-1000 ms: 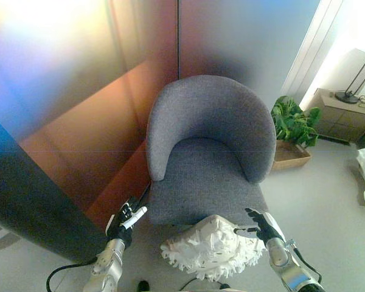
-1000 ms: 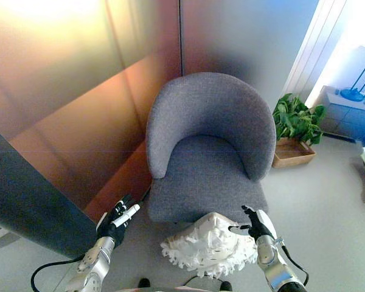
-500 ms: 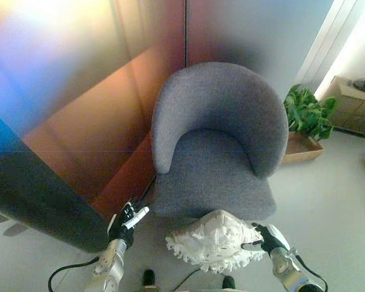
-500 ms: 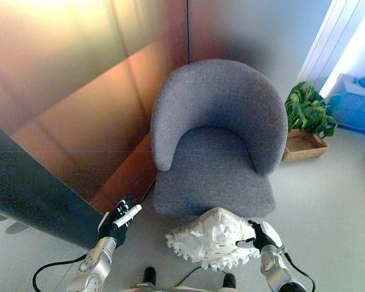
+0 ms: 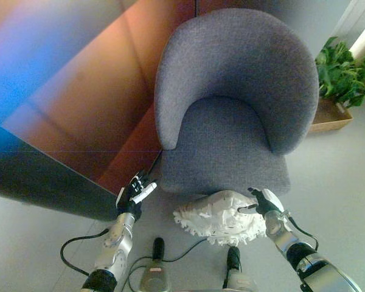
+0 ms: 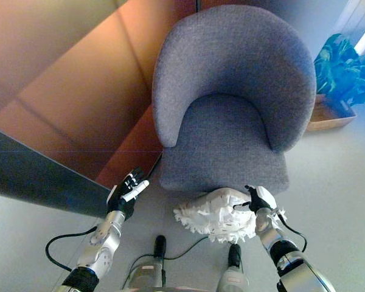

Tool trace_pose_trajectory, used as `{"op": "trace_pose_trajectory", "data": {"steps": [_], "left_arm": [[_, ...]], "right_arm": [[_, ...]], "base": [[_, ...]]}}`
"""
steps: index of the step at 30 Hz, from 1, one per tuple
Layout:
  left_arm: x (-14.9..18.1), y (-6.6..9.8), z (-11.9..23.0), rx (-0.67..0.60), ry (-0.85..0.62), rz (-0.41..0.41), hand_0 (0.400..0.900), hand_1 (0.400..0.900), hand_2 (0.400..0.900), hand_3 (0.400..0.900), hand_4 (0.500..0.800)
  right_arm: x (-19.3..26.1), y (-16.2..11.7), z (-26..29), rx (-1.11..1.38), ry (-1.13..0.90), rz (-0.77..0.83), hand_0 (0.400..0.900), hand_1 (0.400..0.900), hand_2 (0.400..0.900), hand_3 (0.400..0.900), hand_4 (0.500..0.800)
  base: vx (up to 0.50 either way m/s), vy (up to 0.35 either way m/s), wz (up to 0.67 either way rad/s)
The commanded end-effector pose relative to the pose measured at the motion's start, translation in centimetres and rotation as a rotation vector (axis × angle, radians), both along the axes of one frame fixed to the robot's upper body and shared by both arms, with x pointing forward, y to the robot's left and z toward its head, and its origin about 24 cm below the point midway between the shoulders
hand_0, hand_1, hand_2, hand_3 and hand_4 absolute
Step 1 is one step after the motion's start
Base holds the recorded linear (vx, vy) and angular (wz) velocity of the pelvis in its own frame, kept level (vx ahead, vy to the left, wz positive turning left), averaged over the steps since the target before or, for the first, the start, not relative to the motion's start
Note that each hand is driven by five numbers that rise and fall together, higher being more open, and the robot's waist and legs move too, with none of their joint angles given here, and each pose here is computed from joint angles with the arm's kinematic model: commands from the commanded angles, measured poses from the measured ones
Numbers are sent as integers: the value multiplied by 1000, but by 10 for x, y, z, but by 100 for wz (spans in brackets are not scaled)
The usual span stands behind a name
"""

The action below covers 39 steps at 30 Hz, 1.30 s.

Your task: Pick up the pillow and put it on the sofa.

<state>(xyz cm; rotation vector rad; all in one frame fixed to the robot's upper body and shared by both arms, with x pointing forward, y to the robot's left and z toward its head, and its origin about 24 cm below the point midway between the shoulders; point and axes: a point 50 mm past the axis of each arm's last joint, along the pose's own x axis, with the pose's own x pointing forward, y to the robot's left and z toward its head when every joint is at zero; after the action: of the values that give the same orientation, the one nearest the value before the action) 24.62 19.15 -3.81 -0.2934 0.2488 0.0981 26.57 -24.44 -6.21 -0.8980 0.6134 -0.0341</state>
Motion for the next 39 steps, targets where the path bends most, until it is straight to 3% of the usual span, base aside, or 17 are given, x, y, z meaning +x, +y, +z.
{"op": "trace_pose_trajectory", "data": {"steps": [1, 15, 37, 38, 39], "left_arm": [[34, -3, 44, 21, -231, -16, 900, 900, 900, 900, 800], [56, -12, 71, 26, -339, -26, 900, 900, 900, 900, 800], [79, -29, 115, 18, -515, -30, 900, 900, 900, 900, 800], [80, -29, 116, 18, -520, -29, 900, 900, 900, 900, 800], [80, -29, 118, 17, -523, -29, 900, 900, 900, 900, 800]], "right_arm": [[41, -7, 44, -75, -171, 46, 900, 900, 900, 900, 800], [68, -6, 70, -205, -129, 135, 900, 900, 900, 900, 800], [108, -4, 129, -264, -223, 167, 900, 900, 900, 900, 800], [109, -4, 130, -265, -226, 168, 865, 865, 865, 865, 779], [110, -4, 132, -267, -230, 168, 571, 571, 571, 571, 602]], "base": [[-37, -1, 2], [-44, -1, 2], [-55, -7, -1], [-41, -5, 0], [-45, 6, -2]]}}
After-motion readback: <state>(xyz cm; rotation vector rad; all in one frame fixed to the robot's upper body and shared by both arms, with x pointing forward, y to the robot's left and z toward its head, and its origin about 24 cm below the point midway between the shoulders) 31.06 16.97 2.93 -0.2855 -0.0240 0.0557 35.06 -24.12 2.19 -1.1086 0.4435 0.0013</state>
